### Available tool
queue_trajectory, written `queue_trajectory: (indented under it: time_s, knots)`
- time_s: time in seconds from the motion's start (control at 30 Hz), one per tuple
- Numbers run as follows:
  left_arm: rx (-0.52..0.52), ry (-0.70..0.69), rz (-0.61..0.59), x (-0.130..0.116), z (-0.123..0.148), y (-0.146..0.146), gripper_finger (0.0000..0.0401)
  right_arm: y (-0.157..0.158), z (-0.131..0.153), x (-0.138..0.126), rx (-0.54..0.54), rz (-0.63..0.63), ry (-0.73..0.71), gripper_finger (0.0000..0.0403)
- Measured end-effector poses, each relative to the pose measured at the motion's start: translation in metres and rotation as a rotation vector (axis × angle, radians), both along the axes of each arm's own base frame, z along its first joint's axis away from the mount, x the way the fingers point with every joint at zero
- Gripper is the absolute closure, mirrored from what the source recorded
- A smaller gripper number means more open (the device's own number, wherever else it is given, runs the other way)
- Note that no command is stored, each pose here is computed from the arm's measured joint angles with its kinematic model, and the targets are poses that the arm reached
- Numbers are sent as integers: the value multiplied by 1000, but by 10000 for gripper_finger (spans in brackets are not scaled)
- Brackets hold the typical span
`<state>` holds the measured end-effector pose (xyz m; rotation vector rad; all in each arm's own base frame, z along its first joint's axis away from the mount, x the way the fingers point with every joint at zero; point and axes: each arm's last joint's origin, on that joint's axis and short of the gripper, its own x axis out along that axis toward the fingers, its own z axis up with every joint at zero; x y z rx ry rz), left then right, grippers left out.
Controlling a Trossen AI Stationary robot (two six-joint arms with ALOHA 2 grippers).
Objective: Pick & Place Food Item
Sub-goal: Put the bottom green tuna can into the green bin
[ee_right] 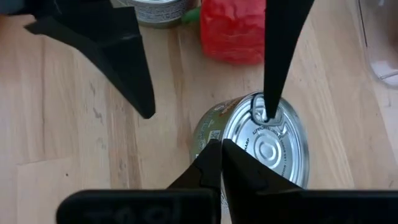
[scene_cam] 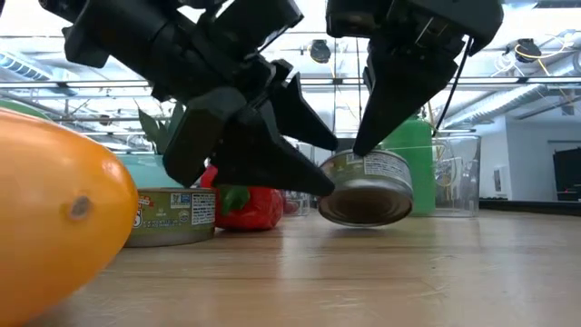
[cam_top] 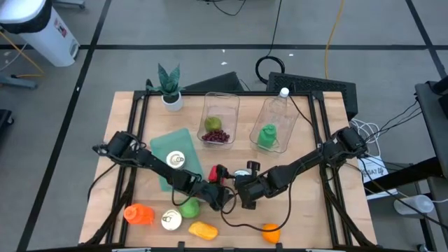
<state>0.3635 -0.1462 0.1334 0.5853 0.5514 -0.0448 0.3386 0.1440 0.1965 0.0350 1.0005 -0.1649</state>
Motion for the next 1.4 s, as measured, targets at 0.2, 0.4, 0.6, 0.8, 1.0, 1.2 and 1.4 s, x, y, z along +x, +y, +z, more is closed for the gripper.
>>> queue_trajectory:
  time_s: [0.2, 0.4, 0.6, 0.8, 1.0, 1.2, 1.4]
  knots:
    - [-7, -13, 18, 2, 0, 3, 8, -1, 0, 1, 7, -10, -9, 403]
    - [-52, -17, 61, 5, 0, 12, 6, -3, 2, 6, 24, -18, -48, 403]
    - [-56, 13, 53, 4, -2, 13, 22, -6, 3, 8, 22, -21, -52, 403]
    - [-69, 21, 79, 5, -3, 18, 45, -6, 3, 8, 26, -19, -60, 403]
    - [-109, 32, 123, 7, -5, 27, 66, -5, 5, 11, 30, -5, -90, 403]
    - [-124, 32, 127, 8, -5, 27, 108, -4, 5, 11, 27, 0, -94, 403]
    - [-104, 22, 85, 6, -4, 21, 192, -4, 5, 11, 22, -1, -96, 403]
